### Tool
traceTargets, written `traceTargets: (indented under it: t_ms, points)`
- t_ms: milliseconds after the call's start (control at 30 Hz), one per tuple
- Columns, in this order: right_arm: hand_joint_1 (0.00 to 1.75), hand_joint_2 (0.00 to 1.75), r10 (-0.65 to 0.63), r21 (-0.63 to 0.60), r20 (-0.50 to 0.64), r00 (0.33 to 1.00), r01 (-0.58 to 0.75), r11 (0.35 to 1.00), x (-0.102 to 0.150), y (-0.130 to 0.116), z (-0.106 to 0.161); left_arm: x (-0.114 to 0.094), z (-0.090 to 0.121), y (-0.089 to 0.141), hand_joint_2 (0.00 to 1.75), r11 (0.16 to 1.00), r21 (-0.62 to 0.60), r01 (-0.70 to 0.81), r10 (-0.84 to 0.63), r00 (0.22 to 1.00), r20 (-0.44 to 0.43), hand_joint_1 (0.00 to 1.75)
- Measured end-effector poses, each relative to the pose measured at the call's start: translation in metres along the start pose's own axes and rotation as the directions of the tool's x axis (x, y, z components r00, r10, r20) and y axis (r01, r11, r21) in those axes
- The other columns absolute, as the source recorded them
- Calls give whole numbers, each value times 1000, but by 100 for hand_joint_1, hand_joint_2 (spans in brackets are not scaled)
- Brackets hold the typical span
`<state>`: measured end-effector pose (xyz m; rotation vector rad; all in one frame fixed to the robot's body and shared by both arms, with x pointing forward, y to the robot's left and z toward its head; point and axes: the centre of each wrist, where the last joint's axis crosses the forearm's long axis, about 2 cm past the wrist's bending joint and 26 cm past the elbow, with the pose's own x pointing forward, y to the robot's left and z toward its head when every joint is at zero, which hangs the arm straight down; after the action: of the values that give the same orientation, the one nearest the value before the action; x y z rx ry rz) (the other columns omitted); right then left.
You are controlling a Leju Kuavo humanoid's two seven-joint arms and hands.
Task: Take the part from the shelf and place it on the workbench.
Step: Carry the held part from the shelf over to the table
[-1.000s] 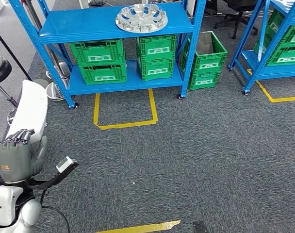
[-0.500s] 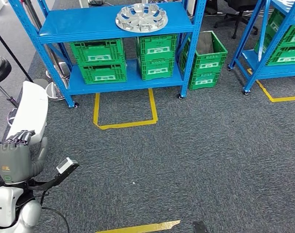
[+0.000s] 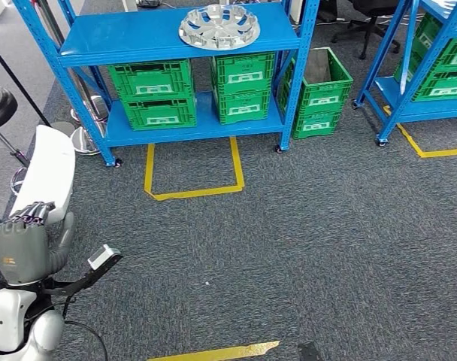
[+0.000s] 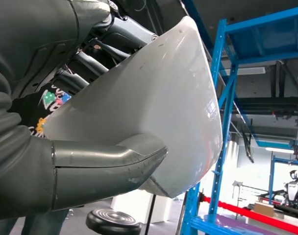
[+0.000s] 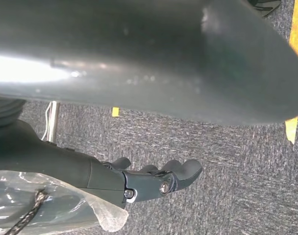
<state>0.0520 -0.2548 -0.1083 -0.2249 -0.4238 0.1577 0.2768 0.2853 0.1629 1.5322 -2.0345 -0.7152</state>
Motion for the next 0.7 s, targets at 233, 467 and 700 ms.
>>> traceTargets:
  t_ms: [233,467,700]
  points:
    - [0,0,-1,-12,-4,1000,1,1000,0,0,0,0,0,0,175,1000,0,1,-1,1000,3,175]
    - [0,0,-5,-11,-5,1000,5,1000,1,0,0,-2,-2,1,175,1000,11,0,-1,1000,11,175]
    - [0,0,-6,-12,-8,1000,6,1000,0,0,0,-4,-3,2,175,1000,17,0,-1,1000,5,175]
